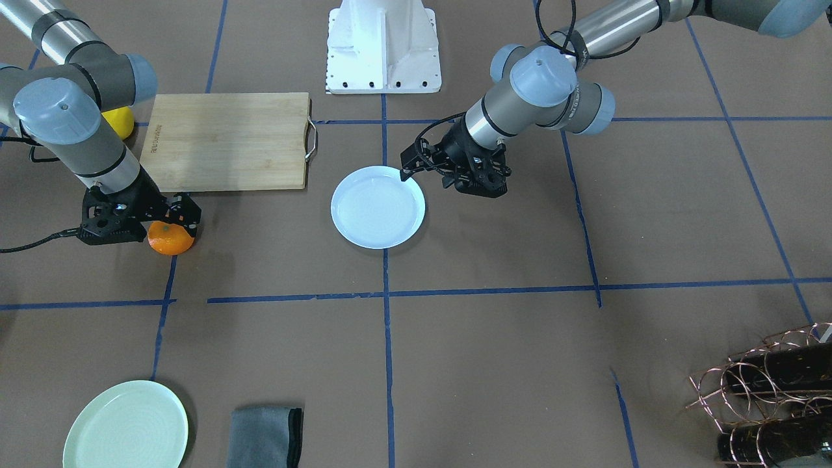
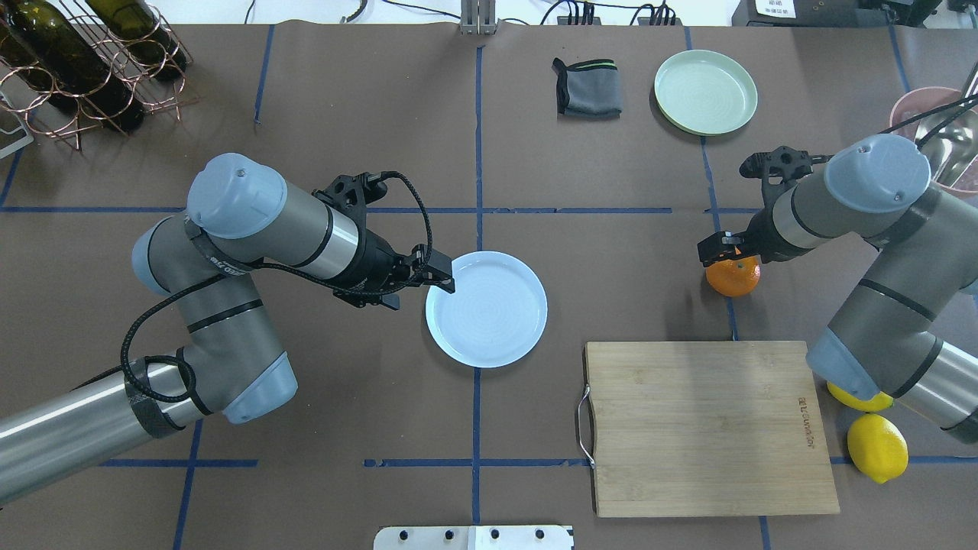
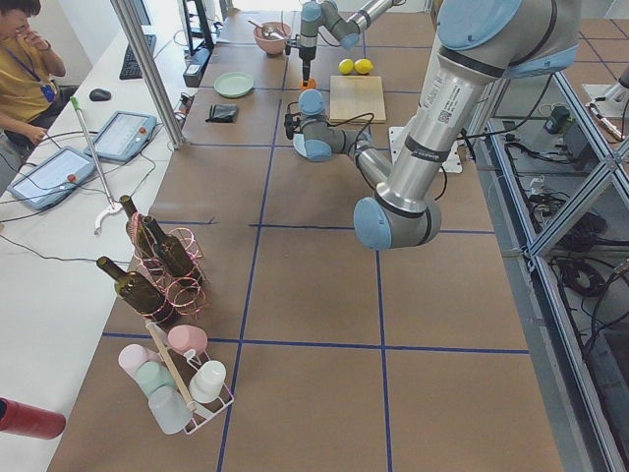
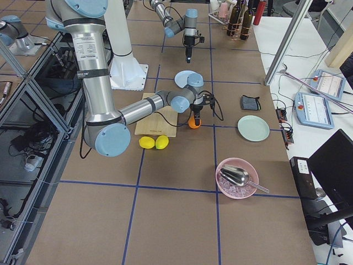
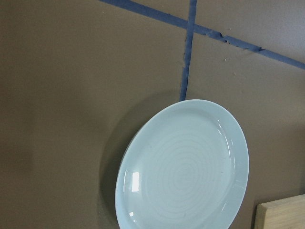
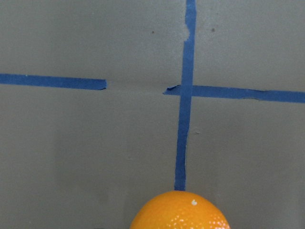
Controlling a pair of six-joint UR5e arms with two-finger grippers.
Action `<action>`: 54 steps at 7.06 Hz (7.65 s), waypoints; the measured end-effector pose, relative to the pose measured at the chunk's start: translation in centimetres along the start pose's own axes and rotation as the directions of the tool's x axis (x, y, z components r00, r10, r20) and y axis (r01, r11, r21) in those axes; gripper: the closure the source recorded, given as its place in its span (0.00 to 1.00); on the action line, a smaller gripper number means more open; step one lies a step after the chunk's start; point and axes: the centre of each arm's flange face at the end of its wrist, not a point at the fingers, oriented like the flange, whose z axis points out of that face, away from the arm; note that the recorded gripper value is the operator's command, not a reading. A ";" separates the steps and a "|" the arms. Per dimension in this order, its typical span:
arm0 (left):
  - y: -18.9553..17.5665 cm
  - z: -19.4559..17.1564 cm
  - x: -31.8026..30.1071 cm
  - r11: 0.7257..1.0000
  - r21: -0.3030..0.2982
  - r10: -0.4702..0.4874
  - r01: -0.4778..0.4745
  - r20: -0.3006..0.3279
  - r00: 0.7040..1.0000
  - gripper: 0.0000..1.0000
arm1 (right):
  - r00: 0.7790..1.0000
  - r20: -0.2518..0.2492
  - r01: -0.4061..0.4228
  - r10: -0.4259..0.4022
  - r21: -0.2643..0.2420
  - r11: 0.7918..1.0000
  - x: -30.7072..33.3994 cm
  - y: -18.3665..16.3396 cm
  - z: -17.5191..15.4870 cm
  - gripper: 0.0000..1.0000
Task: Pick orange to plate
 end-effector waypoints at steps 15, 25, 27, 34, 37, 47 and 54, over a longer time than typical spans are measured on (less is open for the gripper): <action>0.9 -3.8 1.5 0.999 0.022 0.033 -0.032 -0.060 0.998 0.01 | 0.974 0.193 -0.127 0.115 0.053 0.990 -23.8 4.4 -1.9 0.99; 2.7 -10.8 -1.2 0.997 0.061 0.053 -0.046 -0.105 0.993 0.01 | 0.970 0.185 -0.176 0.156 0.099 0.979 -34.1 5.3 1.8 0.00; 2.7 -10.8 -1.4 0.997 0.061 0.050 -0.044 -0.101 0.994 0.01 | 0.971 0.183 -0.176 0.156 0.097 0.980 -34.2 5.4 2.0 0.00; 2.5 -10.3 -3.7 0.997 0.063 0.044 -0.040 -0.067 0.997 0.01 | 0.934 0.291 -0.216 0.210 -0.012 0.976 -15.7 2.8 -10.4 0.00; 0.9 -13.6 -13.6 0.977 0.110 0.174 -0.182 0.072 0.982 0.01 | 0.980 0.192 -0.058 0.055 0.007 0.998 7.0 -2.2 -13.3 0.00; -6.1 -46.0 -46.7 0.926 -0.104 0.370 -0.362 0.432 0.823 0.00 | 0.973 0.088 0.226 -0.214 -0.153 0.962 39.7 -5.8 -17.2 0.00; -6.4 -45.5 -46.9 0.938 -0.126 0.346 -0.323 0.418 0.840 0.00 | 0.962 0.047 0.272 -0.268 -0.173 0.946 37.4 -7.2 -16.9 0.00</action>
